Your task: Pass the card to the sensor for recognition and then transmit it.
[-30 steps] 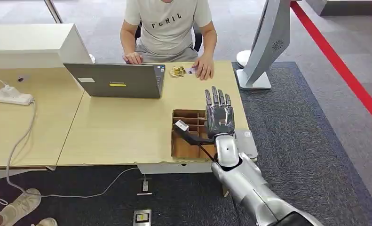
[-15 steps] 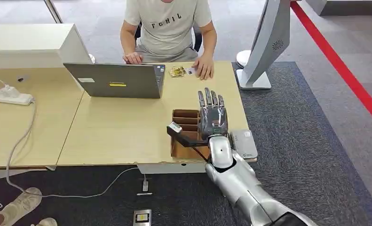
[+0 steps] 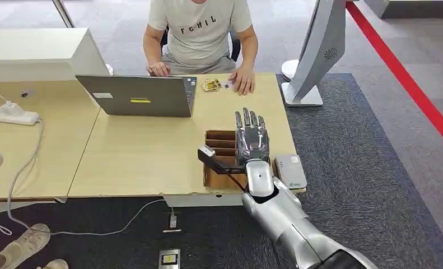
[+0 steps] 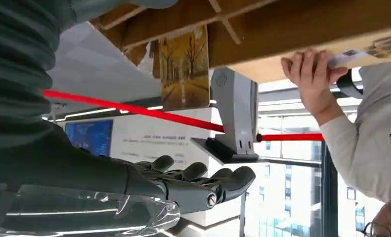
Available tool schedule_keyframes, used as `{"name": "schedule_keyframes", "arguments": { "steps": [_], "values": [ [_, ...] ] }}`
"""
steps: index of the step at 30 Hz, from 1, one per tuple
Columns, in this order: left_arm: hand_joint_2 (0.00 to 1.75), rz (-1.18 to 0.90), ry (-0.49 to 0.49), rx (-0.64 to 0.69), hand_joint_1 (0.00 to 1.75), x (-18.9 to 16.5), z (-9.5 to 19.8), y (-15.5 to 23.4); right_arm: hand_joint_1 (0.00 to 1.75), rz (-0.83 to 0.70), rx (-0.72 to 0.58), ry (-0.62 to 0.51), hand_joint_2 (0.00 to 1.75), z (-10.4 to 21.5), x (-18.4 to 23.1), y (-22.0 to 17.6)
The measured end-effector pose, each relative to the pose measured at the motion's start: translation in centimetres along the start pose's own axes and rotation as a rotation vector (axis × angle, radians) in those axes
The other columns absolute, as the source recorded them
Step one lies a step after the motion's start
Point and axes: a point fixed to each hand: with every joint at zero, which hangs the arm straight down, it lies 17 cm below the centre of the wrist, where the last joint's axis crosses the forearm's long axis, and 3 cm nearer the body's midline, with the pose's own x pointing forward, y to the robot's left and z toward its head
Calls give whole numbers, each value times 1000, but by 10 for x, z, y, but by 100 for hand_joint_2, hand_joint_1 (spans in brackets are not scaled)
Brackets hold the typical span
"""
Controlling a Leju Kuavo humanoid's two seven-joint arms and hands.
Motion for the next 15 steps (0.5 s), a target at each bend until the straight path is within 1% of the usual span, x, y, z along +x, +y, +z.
{"name": "schedule_keyframes", "arguments": {
  "steps": [3,8,9,10,11,12,13,14,15],
  "values": [
    [175,17,6,0,0,-1,0,0,0,30,-22,18,175,-6,-8,-8],
    [175,38,21,12,0,-3,0,2,0,89,-11,38,175,-10,-23,-8],
    [175,39,21,13,0,-3,0,2,7,99,-6,40,175,-10,-25,-7],
    [175,39,22,14,0,-3,0,1,7,109,2,46,175,-10,-27,-6],
    [175,39,23,13,0,-4,0,1,23,122,17,52,175,-10,-29,-4],
    [175,40,23,13,0,-4,0,1,54,140,38,60,175,-9,-32,0],
    [175,41,23,12,0,-4,0,1,54,149,51,66,175,-7,-34,3],
    [175,44,24,11,0,-4,0,0,72,157,62,71,175,-6,-36,5],
    [175,48,25,9,0,-4,0,0,72,164,70,74,175,-5,-38,6]
  ]
}}
